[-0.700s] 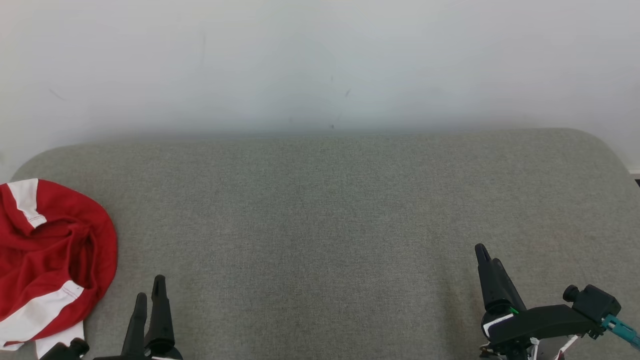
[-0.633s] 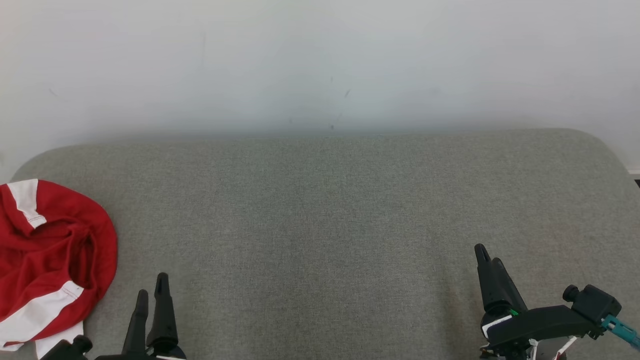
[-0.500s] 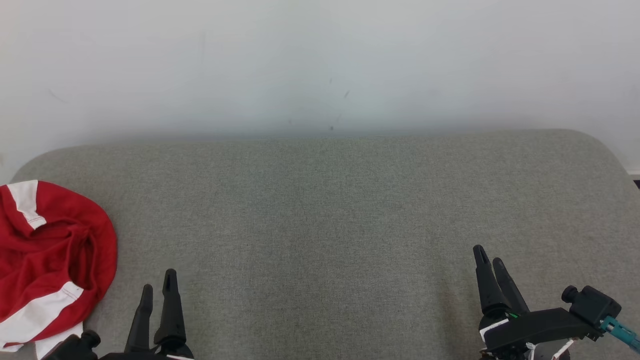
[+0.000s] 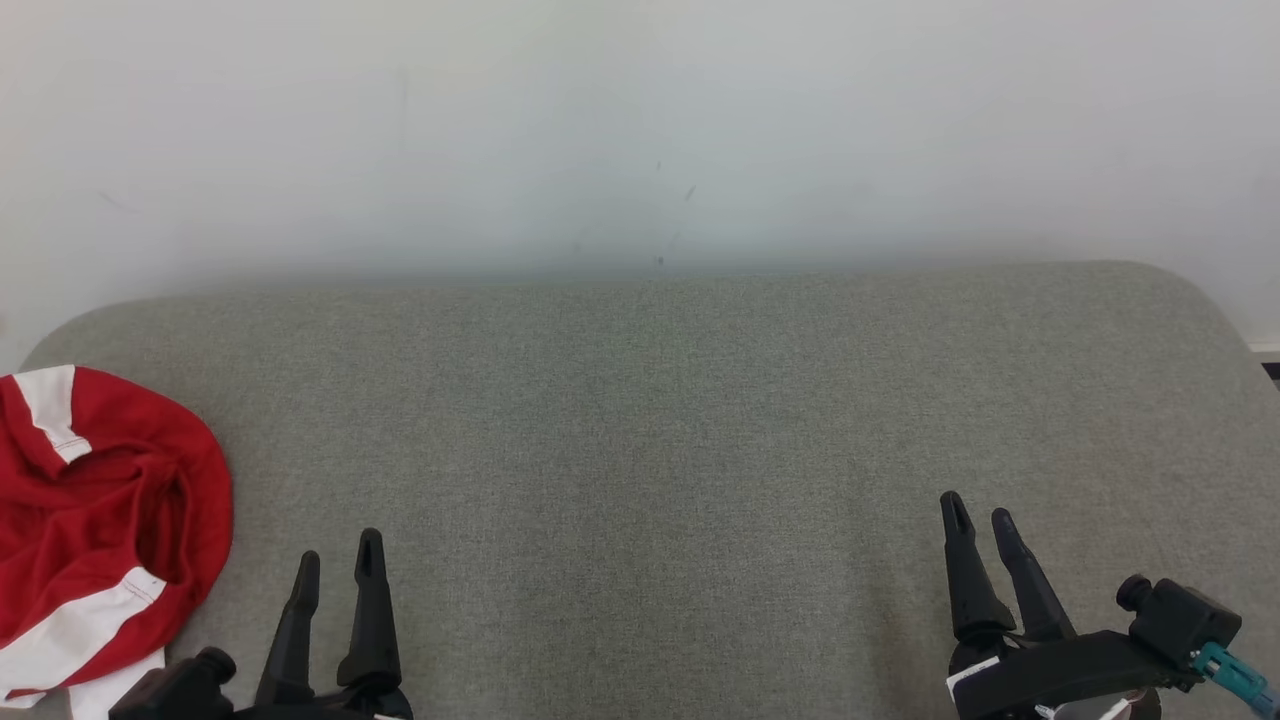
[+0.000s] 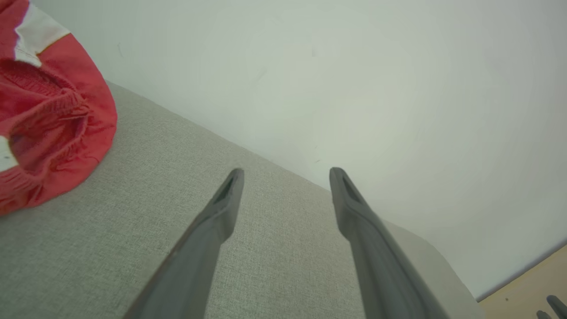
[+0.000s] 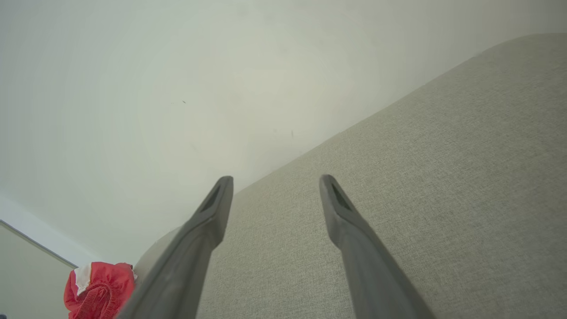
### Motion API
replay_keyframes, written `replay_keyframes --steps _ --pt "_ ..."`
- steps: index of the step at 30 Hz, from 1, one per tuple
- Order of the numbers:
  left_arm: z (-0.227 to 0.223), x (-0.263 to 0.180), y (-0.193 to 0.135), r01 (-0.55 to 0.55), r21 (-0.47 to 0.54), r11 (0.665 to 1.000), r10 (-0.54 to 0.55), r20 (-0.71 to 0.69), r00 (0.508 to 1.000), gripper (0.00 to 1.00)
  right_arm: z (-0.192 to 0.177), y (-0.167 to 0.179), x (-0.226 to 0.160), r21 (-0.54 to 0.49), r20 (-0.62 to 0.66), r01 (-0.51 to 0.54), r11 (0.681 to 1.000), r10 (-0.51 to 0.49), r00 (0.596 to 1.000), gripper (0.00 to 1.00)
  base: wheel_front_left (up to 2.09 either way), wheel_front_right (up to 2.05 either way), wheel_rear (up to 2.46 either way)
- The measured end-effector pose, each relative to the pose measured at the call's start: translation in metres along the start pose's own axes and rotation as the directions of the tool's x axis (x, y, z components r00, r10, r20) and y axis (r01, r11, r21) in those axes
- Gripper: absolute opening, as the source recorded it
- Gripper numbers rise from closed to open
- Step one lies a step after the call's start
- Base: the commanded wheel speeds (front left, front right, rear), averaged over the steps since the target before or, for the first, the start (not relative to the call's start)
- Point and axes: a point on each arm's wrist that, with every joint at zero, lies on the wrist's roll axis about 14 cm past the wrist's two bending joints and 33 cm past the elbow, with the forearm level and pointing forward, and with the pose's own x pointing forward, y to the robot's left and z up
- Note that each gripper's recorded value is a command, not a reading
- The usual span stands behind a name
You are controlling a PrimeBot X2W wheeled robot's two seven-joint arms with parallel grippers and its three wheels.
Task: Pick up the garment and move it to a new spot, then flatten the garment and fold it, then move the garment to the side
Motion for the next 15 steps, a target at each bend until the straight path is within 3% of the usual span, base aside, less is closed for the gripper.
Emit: replay_keyframes --steps 15 --pt "-0.003 -0.005 -0.02 0.08 0.161 0.984 -0.081 0.0 0.997 1.0 0.006 0.014 -0.009 -0.167 0.037 -0.045 0.985 0.052 0.998 1.0 0.0 0.0 0.0"
